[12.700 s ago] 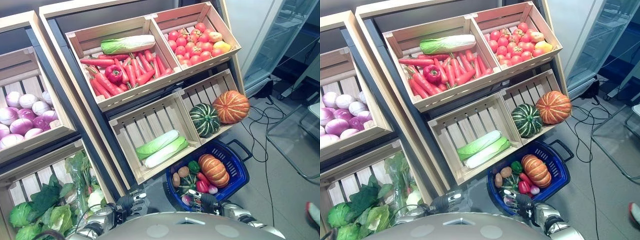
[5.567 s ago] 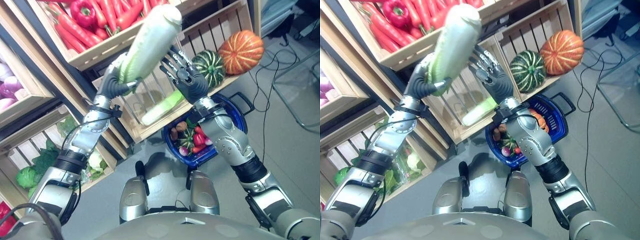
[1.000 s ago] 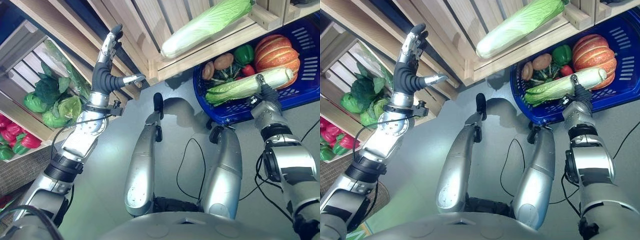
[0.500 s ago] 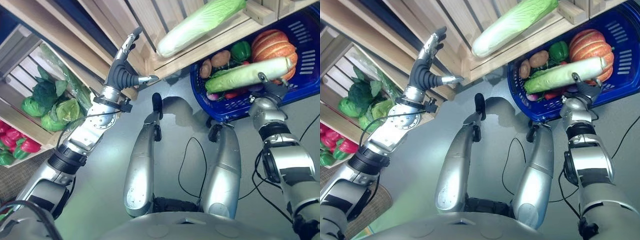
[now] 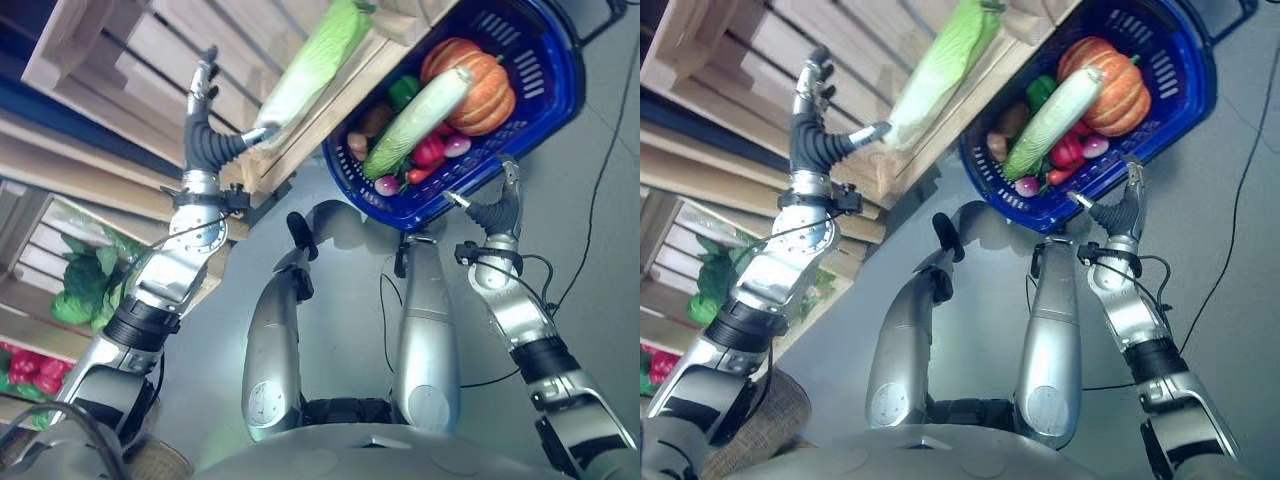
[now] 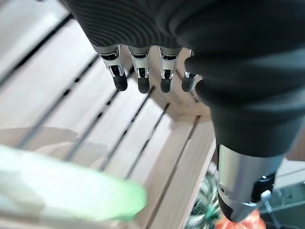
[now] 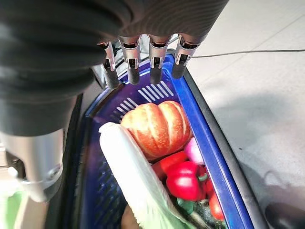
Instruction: Pick up fruits and vegetables into the basket
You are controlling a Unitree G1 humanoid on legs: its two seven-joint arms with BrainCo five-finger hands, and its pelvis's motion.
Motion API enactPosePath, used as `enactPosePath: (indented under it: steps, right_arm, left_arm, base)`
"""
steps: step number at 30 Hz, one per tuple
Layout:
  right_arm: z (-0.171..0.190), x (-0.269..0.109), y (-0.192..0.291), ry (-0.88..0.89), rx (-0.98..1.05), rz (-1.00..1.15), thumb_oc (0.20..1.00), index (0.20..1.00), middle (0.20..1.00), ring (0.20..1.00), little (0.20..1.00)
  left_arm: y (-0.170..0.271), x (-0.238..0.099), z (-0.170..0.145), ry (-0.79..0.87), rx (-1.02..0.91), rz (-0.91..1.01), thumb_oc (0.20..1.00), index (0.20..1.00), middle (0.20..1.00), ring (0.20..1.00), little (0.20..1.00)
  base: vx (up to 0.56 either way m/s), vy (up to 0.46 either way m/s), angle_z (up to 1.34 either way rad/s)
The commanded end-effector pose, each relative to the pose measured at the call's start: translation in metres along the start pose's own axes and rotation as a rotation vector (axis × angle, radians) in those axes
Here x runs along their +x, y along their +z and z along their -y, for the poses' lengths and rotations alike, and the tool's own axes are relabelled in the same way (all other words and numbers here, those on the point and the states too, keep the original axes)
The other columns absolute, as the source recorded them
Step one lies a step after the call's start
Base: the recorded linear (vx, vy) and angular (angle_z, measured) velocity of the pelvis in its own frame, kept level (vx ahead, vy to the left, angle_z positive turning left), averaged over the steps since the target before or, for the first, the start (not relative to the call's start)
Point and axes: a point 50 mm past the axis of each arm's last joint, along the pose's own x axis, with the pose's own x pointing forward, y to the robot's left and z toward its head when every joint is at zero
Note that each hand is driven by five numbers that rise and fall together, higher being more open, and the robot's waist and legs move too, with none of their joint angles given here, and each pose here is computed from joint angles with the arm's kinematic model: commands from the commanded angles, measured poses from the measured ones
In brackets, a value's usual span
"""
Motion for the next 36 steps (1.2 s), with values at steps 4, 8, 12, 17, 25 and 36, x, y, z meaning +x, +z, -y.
enactPosePath:
  steps: [4, 8, 12, 17, 25, 36]
  right_arm:
    - [-0.012, -0.014, 0.020, 0.231, 0.048, 0.132, 1.000, 1.000, 1.000, 1.000, 1.000]
    - [-0.017, -0.021, 0.028, 0.312, 0.104, 0.148, 1.000, 1.000, 1.000, 1.000, 1.000]
    - [-0.021, -0.022, 0.035, 0.359, 0.100, 0.161, 1.000, 1.000, 1.000, 1.000, 1.000]
    - [-0.019, -0.020, 0.038, 0.360, 0.110, 0.141, 1.000, 1.000, 1.000, 1.000, 1.000]
    - [-0.016, -0.018, 0.036, 0.348, 0.115, 0.109, 1.000, 1.000, 1.000, 1.000, 1.000]
    - [-0.015, -0.008, 0.045, 0.388, 0.086, 0.109, 1.000, 1.000, 1.000, 1.000, 1.000]
  left_arm:
    - [0.006, 0.024, -0.034, 0.360, 0.114, 0.078, 1.000, 1.000, 1.000, 1.000, 1.000]
    - [0.001, 0.036, -0.039, 0.440, 0.208, 0.050, 1.000, 1.000, 1.000, 1.000, 1.000]
    - [-0.013, 0.047, -0.044, 0.489, 0.259, -0.017, 1.000, 1.000, 1.000, 1.000, 1.000]
    - [-0.046, 0.052, -0.050, 0.448, 0.385, -0.186, 1.000, 1.000, 1.000, 1.000, 1.000]
    - [-0.098, 0.037, -0.062, 0.386, 0.403, -0.505, 1.000, 1.000, 1.000, 1.000, 1.000]
    - [-0.136, 0.011, -0.062, 0.290, 0.192, -0.765, 1.000, 1.000, 1.000, 1.000, 1.000]
  base:
    - [0.00, -0.019, -0.19]
    - [0.00, 0.001, -0.09]
    - [0.01, 0.028, -0.10]
    - [0.02, 0.024, -0.11]
    - [0.04, 0.045, -0.06]
    - [0.02, 0.059, -0.02]
